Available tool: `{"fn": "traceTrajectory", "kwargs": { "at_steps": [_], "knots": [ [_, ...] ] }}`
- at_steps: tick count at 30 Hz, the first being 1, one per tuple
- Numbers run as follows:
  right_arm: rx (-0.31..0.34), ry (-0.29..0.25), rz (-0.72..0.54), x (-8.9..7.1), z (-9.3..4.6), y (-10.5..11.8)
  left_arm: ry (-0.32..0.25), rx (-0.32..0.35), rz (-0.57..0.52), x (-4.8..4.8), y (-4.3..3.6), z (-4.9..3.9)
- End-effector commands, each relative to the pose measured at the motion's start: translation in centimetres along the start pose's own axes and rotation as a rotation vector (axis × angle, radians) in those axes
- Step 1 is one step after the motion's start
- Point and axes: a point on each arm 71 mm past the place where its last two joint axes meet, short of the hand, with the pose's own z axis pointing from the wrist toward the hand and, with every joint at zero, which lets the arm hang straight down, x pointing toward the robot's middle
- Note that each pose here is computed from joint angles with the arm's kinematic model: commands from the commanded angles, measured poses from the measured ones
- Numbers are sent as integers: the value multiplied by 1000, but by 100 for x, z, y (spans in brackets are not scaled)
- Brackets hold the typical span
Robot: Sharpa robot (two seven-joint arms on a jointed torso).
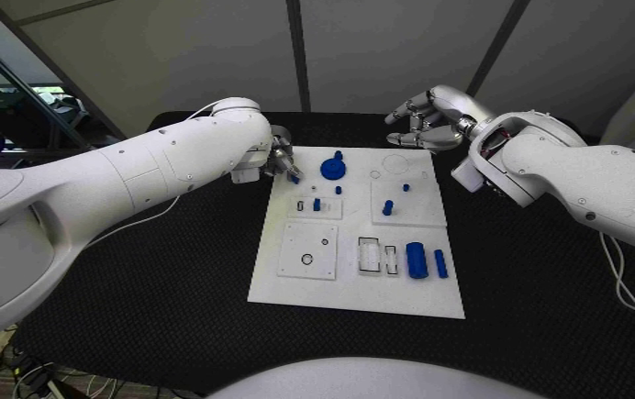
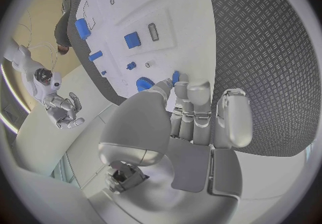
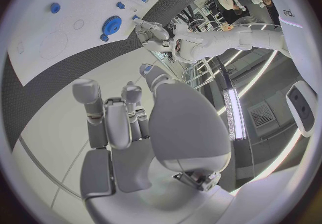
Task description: Assemble the parts on the task board
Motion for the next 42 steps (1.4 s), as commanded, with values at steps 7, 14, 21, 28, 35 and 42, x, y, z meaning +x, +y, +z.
{"fn": "traceTrajectory", "kwargs": {
  "at_steps": [7, 14, 21, 28, 35, 42],
  "knots": [
    [-4, 5, -4, -14, 0, -3, -24, 43, -92, 2, 41, -100],
    [-2, 1, -5, -24, -2, -15, -28, 73, -91, 50, 50, -234],
    [0, -2, -6, -31, -1, -26, -45, 104, -88, 128, 57, -380],
    [0, -2, -6, -32, 1, -30, -66, 121, -76, 242, 55, -449],
    [7, 9, -11, -23, 5, -37, -84, 126, -56, 351, 31, -440],
    [11, 23, -15, -10, 10, -40, -87, 124, -40, 414, 14, -415]
  ]
}}
